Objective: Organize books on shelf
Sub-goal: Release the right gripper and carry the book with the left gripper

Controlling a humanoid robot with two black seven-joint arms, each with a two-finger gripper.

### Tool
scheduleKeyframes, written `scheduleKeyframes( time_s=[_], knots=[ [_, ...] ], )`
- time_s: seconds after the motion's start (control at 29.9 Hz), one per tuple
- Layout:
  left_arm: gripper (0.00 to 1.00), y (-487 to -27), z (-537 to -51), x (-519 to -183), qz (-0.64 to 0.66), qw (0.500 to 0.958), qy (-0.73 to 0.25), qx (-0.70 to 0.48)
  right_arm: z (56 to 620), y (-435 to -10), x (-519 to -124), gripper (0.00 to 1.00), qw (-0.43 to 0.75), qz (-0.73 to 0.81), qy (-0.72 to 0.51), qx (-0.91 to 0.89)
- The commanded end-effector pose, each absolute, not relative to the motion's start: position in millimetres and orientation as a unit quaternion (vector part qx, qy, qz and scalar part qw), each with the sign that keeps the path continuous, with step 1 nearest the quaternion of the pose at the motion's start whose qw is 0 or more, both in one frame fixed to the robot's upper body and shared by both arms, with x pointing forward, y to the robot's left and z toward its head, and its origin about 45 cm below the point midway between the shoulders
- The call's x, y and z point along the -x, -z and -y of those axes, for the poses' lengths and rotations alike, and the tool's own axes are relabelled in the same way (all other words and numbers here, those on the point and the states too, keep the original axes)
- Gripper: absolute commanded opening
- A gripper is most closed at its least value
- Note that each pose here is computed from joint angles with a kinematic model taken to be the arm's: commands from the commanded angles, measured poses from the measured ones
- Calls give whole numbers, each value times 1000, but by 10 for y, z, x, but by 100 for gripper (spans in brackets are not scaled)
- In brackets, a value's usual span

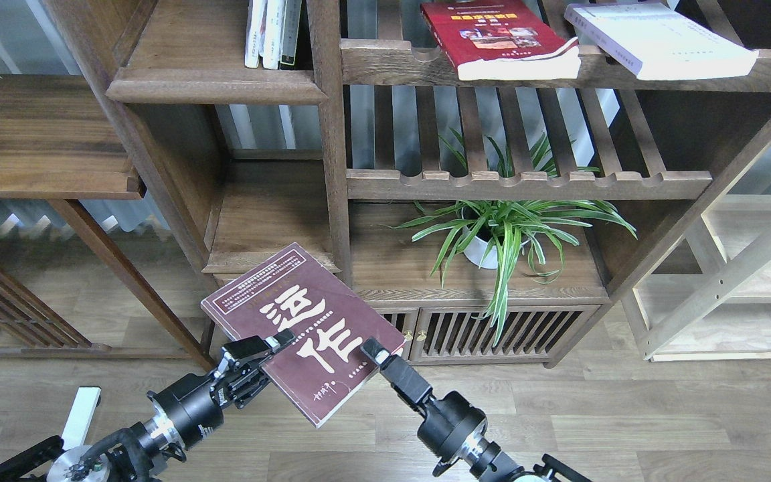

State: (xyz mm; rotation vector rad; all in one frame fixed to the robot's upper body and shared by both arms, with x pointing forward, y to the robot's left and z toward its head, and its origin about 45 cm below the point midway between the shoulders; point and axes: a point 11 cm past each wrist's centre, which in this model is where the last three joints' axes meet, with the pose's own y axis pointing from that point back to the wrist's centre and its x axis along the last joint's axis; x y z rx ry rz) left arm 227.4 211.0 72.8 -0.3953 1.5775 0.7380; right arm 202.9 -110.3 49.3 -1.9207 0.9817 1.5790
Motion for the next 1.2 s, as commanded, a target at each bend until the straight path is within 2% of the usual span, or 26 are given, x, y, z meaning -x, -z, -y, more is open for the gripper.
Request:
scheduleKeyframes(
  time_s=[0.0,0.33,1.17],
  knots=[
    [3,-744,-2181,-2299,-685,627,-328,175,1176,-521,-2112,99,243,-367,-567,697],
    [3,-758,-2385,-2285,-676,631,-345,161,1465,-582,-2339,99,283,-405,-543,679],
    [2,-1067,-2629,-2380,-645,664,-347,149,1612,-725,-2601,99,329,-413,-537,658]
  ],
)
